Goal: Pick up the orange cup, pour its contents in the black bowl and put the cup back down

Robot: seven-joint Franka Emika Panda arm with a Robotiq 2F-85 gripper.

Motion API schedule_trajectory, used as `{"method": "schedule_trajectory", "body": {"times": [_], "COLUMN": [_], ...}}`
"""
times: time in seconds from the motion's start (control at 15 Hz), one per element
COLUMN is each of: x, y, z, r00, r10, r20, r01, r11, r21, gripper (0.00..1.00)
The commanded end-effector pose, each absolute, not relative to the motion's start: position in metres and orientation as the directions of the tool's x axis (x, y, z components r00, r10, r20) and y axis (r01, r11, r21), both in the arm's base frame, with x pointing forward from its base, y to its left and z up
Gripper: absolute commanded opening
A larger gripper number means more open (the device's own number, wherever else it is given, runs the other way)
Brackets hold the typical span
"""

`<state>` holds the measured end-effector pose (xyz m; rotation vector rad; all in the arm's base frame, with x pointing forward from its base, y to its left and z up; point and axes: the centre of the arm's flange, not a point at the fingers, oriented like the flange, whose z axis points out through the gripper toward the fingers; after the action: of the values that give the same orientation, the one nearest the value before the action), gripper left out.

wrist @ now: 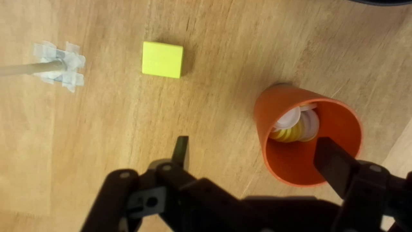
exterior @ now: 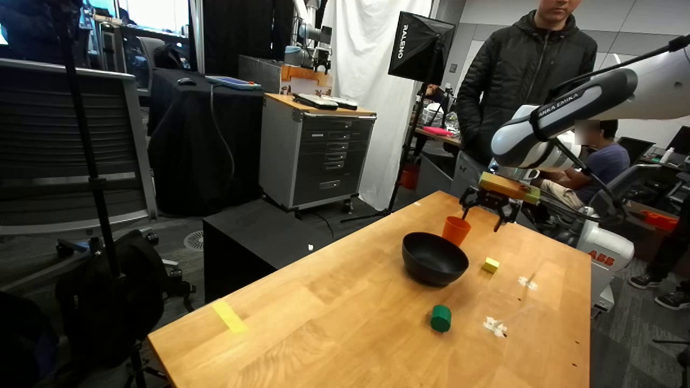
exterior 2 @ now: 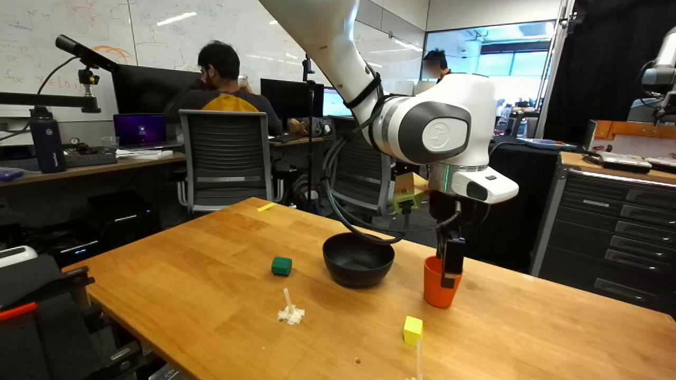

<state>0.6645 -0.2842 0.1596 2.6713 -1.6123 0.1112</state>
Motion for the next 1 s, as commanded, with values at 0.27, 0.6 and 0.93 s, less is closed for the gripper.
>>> {"method": "schedule_trajectory", "body": {"times": [0.27,0.6,0.93], "x": [0.673,0.682,0.69], "y": [-0.288,-0.29,-0.295], "z": [0.148,0.149,0.144], "r00": [0.432,0.426,0.427], "r10": [-0.898,-0.9,-0.899], "r20": [0.087,0.091,0.096], "r01": [-0.9,-0.903,-0.903], "r11": [-0.435,-0.429,-0.43], "r21": [-0.01,-0.014,-0.007], "gripper": [1.0,1.0,1.0]}}
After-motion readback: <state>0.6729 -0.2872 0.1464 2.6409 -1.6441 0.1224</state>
